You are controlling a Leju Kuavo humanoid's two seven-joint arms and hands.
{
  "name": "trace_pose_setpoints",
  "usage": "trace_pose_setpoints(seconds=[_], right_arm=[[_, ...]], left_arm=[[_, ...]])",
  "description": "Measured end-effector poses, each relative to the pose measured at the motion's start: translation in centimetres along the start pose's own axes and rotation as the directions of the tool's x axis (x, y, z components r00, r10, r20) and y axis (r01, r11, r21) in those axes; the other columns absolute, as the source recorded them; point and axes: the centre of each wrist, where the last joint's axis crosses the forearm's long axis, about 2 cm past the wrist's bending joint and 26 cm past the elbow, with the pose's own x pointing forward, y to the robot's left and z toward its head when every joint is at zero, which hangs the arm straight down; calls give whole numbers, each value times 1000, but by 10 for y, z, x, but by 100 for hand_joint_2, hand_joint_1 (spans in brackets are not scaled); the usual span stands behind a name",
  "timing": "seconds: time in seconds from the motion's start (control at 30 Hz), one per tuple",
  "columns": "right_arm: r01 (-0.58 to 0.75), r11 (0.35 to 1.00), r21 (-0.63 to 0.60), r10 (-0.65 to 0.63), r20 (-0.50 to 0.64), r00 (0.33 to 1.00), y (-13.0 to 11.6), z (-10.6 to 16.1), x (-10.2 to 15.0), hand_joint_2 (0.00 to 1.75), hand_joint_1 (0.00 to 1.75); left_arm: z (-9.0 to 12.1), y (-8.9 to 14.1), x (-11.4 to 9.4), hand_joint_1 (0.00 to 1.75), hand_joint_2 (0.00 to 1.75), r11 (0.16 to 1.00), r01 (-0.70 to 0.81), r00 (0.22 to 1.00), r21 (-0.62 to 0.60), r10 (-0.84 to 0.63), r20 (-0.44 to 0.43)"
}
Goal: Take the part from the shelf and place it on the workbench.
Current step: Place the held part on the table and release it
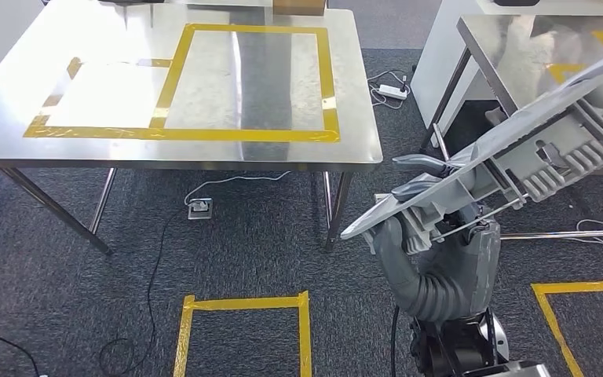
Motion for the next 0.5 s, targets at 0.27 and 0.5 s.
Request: trace_pose_setpoints(seconds=[0.27,0.5], right_arm=[[6,1000,0,-6,2,1000,0,0,0,175,175],[9,1000,-1,-9,6,1000,0,0,0,175,175]], left_arm=[[0,1,0,0,175,1000,-3,1000,-5,3,-24],[0,2,-1,0,175,1000,0,1000,-3,0,-26]])
